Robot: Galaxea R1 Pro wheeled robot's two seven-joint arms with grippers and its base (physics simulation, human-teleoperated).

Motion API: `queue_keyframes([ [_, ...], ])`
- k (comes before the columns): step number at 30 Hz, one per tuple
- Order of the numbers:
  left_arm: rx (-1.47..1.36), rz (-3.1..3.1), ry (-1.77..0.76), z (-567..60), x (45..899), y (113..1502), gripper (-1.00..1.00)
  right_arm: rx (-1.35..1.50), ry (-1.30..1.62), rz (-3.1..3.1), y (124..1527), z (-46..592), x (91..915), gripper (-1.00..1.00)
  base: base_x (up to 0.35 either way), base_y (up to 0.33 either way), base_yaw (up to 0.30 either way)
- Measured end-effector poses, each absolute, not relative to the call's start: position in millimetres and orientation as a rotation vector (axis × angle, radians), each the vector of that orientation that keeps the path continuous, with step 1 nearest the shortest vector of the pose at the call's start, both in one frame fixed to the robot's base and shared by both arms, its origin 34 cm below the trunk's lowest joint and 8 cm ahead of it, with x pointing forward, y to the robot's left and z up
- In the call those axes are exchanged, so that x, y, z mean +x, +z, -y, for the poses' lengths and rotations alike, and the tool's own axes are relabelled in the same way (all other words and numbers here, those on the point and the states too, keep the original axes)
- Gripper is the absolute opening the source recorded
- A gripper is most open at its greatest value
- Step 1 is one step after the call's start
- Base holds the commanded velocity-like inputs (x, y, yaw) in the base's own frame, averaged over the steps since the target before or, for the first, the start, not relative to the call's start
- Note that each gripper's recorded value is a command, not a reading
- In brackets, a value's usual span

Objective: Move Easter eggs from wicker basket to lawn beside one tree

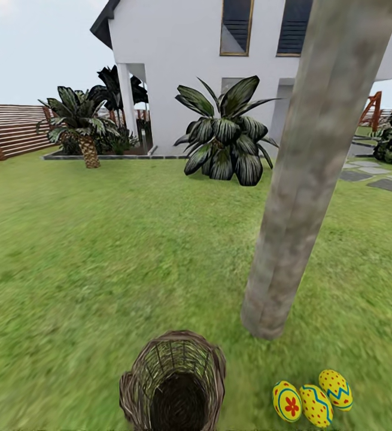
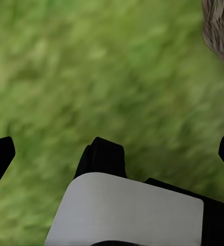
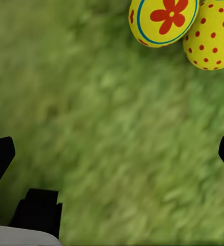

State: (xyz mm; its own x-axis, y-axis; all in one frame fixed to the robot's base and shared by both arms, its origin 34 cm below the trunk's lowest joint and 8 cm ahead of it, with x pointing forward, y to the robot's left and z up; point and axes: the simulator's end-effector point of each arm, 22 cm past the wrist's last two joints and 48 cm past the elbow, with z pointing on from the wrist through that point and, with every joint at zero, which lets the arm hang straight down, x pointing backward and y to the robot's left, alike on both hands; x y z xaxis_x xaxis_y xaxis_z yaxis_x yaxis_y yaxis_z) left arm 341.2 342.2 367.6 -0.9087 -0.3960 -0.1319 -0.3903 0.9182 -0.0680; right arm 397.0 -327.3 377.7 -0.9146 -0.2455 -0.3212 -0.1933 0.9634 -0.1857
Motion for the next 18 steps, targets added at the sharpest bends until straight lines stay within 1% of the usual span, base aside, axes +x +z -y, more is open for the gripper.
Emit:
queue_keyframes([
  [18, -0.610, -2.961, -0.053, -342, 332, 362, 1.00, -0.341, -0.236, -2.812, 369, 334, 376, 1.00, 0.000, 0.000, 0.000],
])
